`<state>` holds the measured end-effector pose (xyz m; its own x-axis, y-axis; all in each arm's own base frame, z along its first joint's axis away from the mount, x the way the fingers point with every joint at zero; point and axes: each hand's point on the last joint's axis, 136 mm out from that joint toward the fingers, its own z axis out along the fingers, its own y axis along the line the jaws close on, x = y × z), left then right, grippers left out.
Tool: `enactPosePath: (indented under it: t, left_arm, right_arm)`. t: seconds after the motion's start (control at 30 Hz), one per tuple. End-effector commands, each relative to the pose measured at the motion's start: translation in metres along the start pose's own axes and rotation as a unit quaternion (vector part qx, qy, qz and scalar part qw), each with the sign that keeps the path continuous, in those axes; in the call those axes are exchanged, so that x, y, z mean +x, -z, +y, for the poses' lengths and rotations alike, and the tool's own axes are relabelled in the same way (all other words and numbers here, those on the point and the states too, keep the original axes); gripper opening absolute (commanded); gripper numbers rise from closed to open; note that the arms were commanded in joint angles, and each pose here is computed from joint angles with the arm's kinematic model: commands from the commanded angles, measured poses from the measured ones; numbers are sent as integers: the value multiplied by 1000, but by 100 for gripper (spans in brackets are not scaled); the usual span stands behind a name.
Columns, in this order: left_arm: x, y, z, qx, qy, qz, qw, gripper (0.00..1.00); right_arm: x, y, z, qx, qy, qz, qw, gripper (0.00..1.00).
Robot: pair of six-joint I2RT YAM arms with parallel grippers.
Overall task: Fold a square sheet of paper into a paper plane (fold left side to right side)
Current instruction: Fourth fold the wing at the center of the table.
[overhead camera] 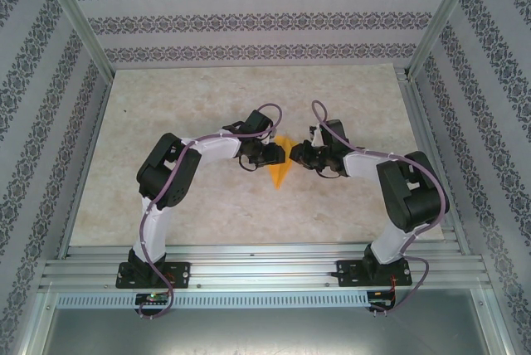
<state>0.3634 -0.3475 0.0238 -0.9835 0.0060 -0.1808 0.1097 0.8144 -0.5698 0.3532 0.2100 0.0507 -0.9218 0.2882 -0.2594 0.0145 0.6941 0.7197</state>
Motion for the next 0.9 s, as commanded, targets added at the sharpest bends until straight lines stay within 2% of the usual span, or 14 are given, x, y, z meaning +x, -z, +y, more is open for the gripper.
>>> enactPosePath:
  t: [0.0,0.17,0.87]
  left_arm:
    - [47,-36,73,-116,20,65,991,43]
    - [47,-35,74,-118,19,65,991,43]
    - [49,-37,74,-115,19,69,991,43]
  right_arm:
    - [-8,-5,1,2,9,-6,1000,8]
    - [-8,-11,-9,16,13,1,1000,3]
    - [-5,-26,-24,34,24,25,999,3]
